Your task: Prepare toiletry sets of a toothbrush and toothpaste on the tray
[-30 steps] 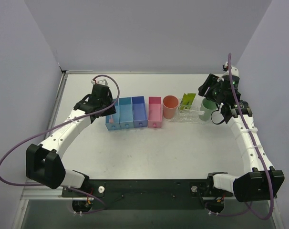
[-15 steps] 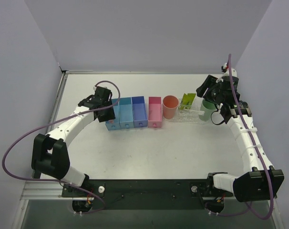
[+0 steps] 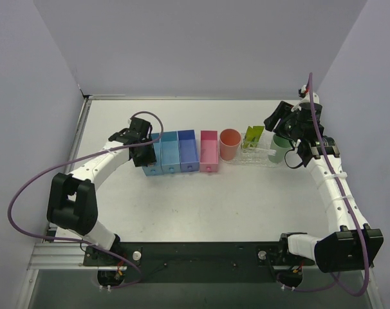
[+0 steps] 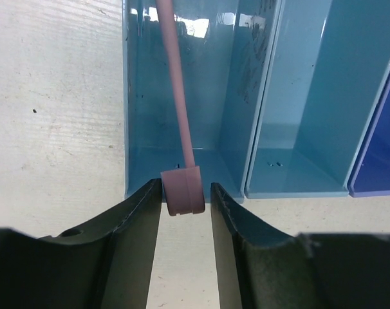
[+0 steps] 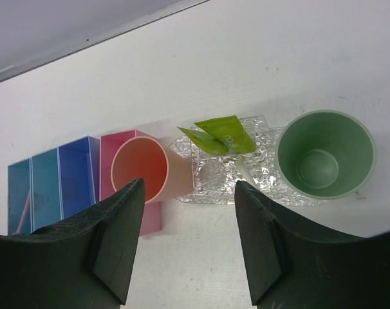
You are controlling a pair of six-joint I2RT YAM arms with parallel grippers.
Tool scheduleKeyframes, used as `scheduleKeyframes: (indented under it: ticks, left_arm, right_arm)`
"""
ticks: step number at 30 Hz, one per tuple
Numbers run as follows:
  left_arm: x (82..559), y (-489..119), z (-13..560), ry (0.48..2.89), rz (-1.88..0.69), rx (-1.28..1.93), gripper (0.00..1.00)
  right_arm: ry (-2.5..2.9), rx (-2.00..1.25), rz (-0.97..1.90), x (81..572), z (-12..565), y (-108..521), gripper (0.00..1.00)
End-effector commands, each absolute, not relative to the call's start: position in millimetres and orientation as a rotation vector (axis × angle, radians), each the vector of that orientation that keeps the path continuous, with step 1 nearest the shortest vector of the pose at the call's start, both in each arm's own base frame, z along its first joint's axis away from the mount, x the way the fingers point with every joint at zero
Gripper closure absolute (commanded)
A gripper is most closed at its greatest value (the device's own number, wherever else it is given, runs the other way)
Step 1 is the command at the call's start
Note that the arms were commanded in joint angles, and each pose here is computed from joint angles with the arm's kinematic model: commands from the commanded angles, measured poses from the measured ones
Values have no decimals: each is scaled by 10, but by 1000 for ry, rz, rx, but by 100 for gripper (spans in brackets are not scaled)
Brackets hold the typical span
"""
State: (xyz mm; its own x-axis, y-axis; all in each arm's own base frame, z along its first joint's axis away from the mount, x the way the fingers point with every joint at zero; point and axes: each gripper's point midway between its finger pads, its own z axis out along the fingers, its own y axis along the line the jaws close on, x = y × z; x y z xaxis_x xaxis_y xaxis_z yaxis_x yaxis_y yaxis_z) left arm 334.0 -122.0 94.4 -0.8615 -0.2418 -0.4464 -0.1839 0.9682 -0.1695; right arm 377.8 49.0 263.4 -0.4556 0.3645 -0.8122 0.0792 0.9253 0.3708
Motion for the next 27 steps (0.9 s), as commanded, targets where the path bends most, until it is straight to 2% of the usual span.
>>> scheduleKeyframes:
  ticks: [1,8,15,20,27]
  left_arm:
    - [3419,-1222,988,2614,-186,-308,54]
    - [3405,-1189,986,2622,-172,-312,65]
    - [3430,-1153,1133,2569,-167,-289,82]
    - [3464,-1161,1286,2505,-192,-246,100]
    - [3432,-1154,1504,2432,-226,-207,100]
  right_arm:
    - [1982,323,359,3804,2797,482,47]
    - [1980,327,356,3821,2793,476,47]
    - [1983,328,358,3811,2777,478,47]
    - [1980,326,360,3807,2781,481,47]
    - [1975,322,363,3777,2795,484,48]
